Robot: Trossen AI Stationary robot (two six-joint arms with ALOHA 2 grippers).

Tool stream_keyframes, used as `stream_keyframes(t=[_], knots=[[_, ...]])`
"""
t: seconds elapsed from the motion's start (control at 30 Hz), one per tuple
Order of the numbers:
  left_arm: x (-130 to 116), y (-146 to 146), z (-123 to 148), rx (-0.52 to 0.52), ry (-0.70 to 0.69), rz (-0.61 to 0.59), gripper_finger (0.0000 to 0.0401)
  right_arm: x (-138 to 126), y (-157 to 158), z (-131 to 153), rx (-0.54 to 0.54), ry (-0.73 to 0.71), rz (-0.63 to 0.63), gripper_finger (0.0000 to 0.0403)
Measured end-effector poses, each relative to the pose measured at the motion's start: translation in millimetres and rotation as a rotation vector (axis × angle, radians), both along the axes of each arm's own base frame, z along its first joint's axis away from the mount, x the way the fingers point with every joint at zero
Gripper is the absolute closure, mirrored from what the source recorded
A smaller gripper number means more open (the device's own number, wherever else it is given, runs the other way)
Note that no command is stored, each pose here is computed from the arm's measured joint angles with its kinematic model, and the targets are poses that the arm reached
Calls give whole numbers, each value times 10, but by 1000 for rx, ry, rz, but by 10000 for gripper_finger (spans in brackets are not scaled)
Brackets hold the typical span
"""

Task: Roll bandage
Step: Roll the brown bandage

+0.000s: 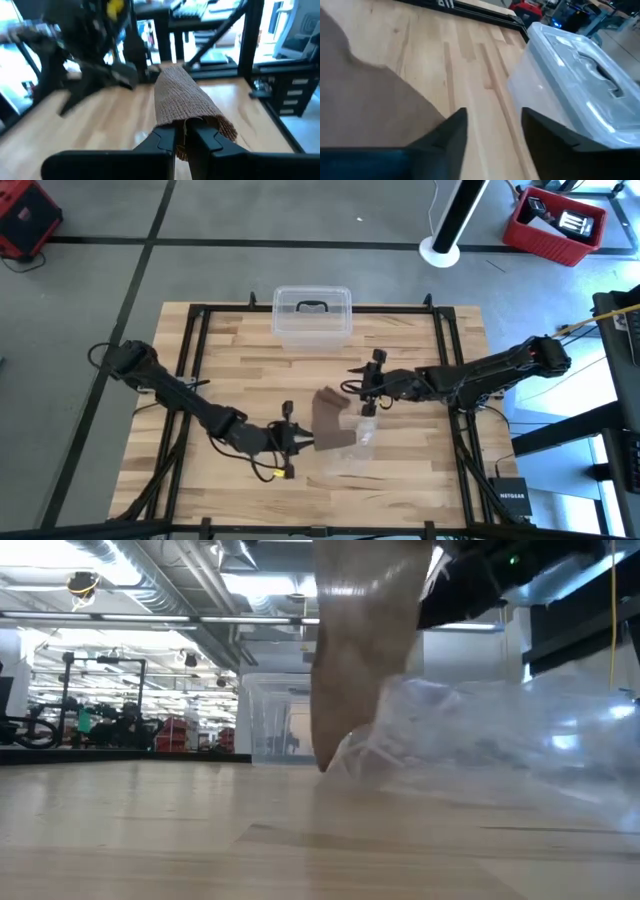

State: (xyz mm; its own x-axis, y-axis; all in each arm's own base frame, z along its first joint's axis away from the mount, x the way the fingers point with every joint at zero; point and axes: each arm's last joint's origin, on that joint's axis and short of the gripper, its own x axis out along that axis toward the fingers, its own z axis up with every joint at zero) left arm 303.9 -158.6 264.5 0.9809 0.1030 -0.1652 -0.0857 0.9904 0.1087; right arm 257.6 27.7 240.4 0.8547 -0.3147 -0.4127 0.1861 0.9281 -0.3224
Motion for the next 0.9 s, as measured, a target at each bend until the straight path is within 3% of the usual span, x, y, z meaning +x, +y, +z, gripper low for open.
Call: stream_keyframes(t=[0.17, 0.3, 0.5, 0.6, 0.9], knots=[[-122, 119, 404, 74, -99, 5, 387, -157, -25, 363, -11, 80, -1, 148], [-233, 334, 673, 92, -170, 53, 387, -346, -53, 744, 10, 100, -6, 128], [-342, 696, 936, 79, -246, 157, 387, -544, -37, 1054, 131, -54, 141, 125], [-338, 814, 977, 92, -260, 163, 387, -520, -14, 961, 173, -125, 201, 125], [-275, 998, 947, 129, -231, 145, 387, -229, -1, 268, 172, -368, 177, 125]])
